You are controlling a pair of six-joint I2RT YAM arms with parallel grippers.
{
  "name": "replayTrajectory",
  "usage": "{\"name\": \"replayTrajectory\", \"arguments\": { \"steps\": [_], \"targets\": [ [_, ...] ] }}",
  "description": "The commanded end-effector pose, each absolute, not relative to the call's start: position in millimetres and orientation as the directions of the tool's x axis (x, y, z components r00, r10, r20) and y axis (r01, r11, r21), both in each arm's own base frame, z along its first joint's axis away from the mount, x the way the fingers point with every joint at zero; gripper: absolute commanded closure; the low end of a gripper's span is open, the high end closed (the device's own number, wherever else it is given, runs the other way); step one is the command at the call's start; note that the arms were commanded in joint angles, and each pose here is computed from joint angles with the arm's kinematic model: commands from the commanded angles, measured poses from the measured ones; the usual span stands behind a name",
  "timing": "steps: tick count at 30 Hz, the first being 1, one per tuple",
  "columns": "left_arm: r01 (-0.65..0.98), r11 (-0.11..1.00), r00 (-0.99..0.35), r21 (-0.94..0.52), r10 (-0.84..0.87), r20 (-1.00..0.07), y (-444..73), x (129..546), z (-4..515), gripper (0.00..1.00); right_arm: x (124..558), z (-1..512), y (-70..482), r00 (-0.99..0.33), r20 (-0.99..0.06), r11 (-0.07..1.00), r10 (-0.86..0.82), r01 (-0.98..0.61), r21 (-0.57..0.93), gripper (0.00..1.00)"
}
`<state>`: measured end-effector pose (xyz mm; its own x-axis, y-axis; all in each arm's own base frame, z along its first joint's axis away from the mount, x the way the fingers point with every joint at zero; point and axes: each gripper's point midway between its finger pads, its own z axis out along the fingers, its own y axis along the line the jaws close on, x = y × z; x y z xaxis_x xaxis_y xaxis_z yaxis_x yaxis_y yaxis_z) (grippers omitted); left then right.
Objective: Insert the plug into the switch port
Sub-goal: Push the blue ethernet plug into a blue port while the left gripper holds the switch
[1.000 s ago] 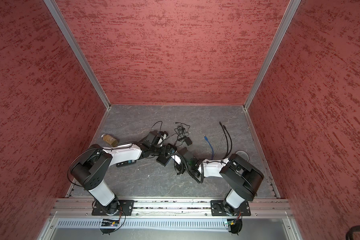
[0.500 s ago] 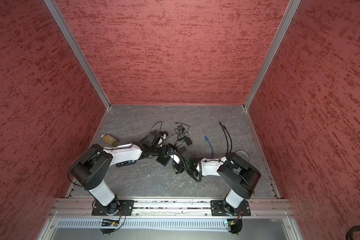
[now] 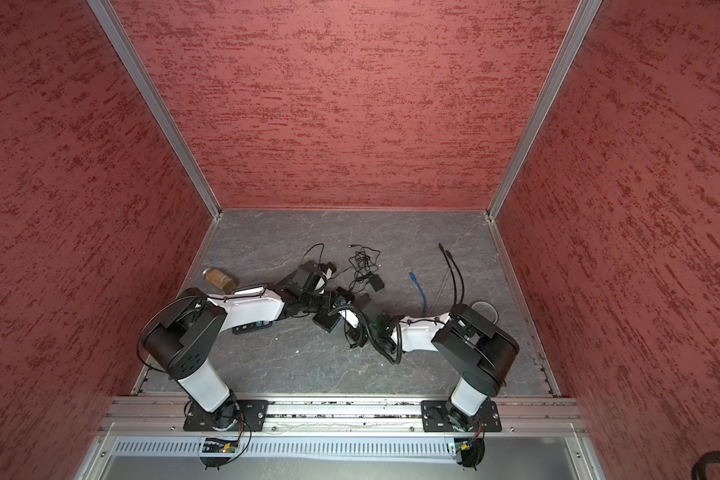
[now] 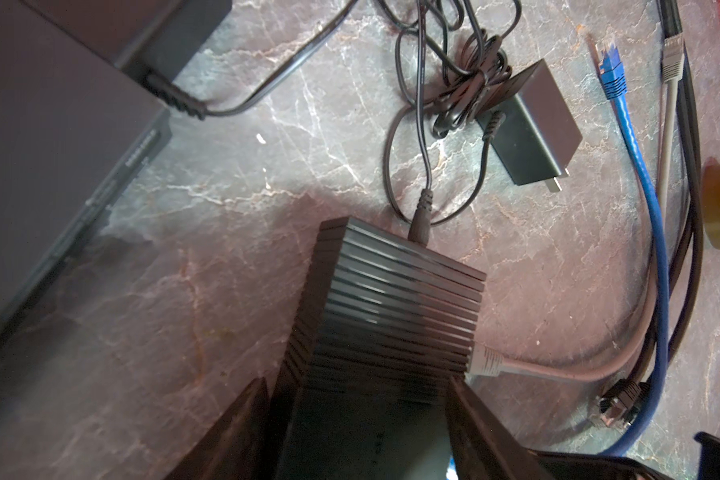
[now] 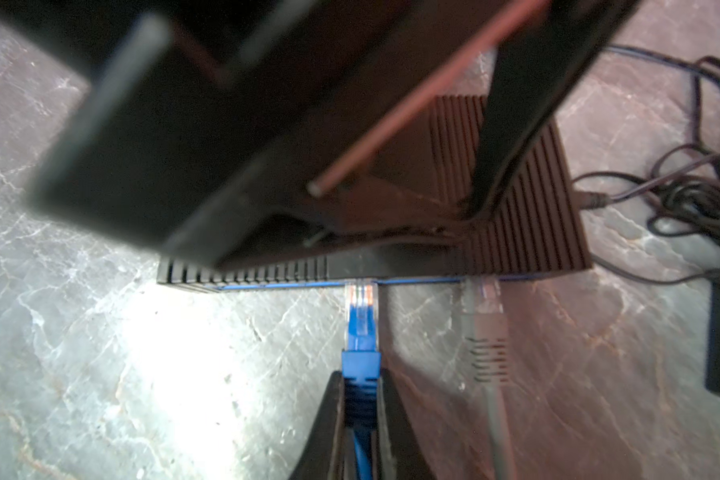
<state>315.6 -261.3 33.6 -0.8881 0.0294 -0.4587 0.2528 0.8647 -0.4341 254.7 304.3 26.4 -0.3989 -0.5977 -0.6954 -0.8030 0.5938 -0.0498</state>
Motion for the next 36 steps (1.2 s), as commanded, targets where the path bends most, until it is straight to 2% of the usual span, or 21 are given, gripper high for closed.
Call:
{"name": "replayTrajectory", "arguments": {
  "steps": [1, 9, 15, 21, 36],
  "targets": [
    [0.26, 0.857, -0.907, -0.444, 0.06, -0.416, -266, 305, 20, 0.33, 275, 60, 329, -0.329, -0.78, 0.602, -0.532, -0.795, -0.076, 1.0],
    [0.264, 0.854, -0.912, -0.448, 0.07, -0.404, -268, 301, 16, 0.33, 284, 72, 336, -0.289, -0.796, 0.6, -0.533, -0.792, -0.114, 1.0],
    [0.275, 0.845, -0.912, -0.459, 0.078, -0.402, -275, 300, 16, 0.35, 289, 67, 338, -0.303, -0.82, 0.63, -0.485, -0.772, -0.087, 1.0],
    [0.295, 0.837, -0.915, -0.461, 0.108, -0.39, -283, 294, 12, 0.37, 297, 78, 348, -0.26, -0.864, 0.638, -0.431, -0.765, -0.088, 1.0],
    [0.45, 0.725, -0.881, -0.522, 0.265, -0.392, -314, 265, 10, 0.39, 307, 97, 375, -0.07, -0.887, 0.537, -0.456, -0.816, -0.212, 1.0]
  ]
}}
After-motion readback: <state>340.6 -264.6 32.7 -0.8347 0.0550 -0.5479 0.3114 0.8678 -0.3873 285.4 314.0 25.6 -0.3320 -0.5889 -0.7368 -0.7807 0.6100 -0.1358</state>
